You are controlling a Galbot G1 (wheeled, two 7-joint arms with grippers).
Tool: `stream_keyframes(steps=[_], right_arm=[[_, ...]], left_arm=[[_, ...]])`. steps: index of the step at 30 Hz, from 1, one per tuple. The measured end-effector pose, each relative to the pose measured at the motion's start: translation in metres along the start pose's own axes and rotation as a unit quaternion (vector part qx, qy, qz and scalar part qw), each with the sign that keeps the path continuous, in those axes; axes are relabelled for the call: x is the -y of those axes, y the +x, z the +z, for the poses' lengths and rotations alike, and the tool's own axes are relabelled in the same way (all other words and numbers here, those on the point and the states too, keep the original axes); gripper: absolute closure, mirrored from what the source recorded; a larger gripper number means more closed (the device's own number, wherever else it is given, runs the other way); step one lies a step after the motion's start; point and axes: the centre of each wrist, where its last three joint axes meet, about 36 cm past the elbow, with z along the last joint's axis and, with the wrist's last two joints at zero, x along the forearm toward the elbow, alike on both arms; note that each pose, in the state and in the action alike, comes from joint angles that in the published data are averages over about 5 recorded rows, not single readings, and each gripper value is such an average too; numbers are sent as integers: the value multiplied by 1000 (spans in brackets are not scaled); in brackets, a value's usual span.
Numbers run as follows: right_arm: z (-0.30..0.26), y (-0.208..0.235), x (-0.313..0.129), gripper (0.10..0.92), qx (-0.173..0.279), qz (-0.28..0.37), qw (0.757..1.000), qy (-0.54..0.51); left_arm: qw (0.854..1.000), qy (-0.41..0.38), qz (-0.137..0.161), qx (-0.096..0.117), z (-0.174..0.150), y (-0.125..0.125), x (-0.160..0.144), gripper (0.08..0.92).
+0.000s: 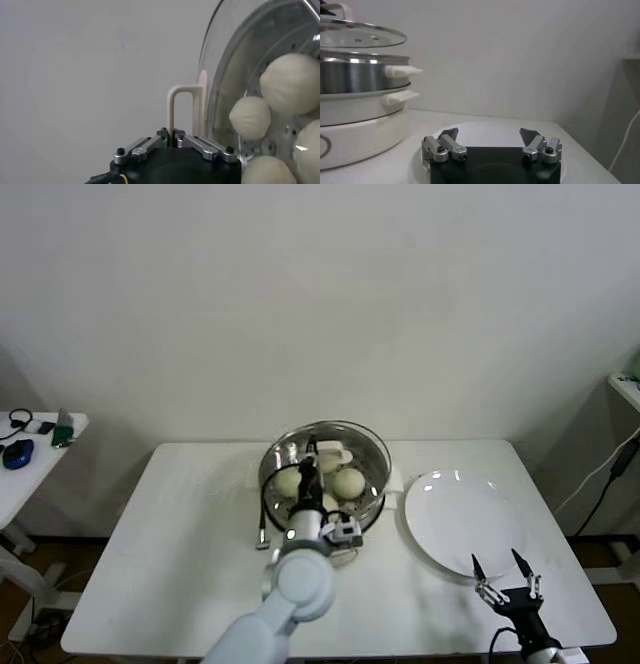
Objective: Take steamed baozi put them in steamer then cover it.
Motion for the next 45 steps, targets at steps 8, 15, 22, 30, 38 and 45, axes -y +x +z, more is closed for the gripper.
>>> stream_keyframes(steps=[8, 15, 22, 30, 38, 45], right_arm=[[0, 1, 0, 200, 0, 1, 1000, 0], [-1, 3, 1, 200, 2, 4, 1000, -1], [0, 5, 0, 200, 2, 4, 1000, -2], [0, 5, 0, 199, 3, 4, 1000, -4], [0, 5, 0, 199, 4, 3, 1000, -3], [-1, 4, 0, 200, 0, 6, 1000, -3]], left_arm=[[1000, -11, 5, 2, -9, -2, 10, 853], [1000, -22, 4, -1, -10, -7, 16, 853], [999, -33, 1, -7, -7, -10, 20, 853], [999, -46, 0, -14, -1, -12, 27, 853], [999, -49, -4, -16, -3, -12, 33, 853], [999, -47, -7, -11, -1, -9, 30, 710]])
